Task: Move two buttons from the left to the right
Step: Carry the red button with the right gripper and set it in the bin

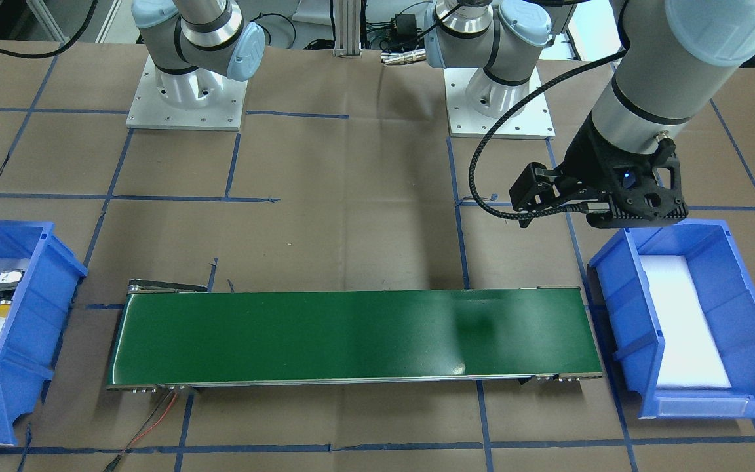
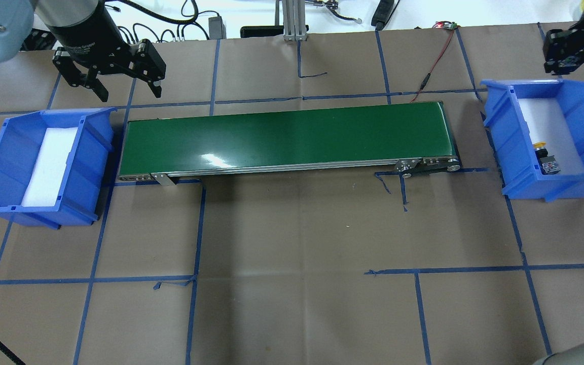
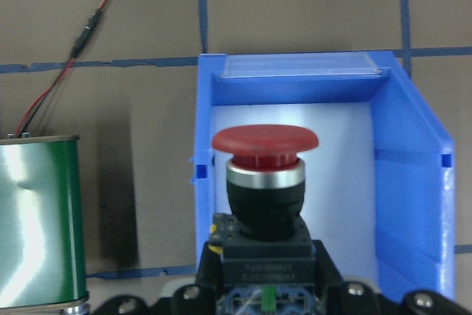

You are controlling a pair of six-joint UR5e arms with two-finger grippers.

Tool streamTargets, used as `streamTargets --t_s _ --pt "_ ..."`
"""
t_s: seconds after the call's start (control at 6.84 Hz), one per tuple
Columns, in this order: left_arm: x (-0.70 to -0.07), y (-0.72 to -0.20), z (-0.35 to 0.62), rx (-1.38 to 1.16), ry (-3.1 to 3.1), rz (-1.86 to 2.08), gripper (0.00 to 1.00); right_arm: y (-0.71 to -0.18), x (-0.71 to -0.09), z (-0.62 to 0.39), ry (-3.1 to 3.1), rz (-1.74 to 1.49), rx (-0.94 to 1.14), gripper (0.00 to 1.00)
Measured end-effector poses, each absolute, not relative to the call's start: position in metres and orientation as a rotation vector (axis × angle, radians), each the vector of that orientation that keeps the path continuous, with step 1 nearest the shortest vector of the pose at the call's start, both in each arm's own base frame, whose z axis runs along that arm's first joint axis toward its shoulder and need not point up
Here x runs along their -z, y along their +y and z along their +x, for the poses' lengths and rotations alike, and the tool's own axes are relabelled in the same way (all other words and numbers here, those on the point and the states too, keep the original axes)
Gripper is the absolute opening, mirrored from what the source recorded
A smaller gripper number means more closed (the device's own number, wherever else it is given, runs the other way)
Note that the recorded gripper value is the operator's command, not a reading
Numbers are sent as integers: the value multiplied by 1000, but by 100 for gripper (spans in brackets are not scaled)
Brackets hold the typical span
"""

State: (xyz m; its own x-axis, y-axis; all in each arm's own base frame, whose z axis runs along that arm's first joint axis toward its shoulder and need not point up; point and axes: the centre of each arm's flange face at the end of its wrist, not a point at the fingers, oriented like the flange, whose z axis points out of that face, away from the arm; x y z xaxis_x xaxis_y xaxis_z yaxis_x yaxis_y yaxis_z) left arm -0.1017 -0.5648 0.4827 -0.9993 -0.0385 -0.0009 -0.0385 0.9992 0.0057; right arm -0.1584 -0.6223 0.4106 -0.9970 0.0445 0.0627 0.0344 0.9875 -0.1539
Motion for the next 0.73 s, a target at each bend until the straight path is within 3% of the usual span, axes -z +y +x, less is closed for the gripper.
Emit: streamTargets --t_s 0.73 --pt "-484 -566 -102 -5 3140 -62 100 -663 -273 -220 -3080 -57 -152 6"
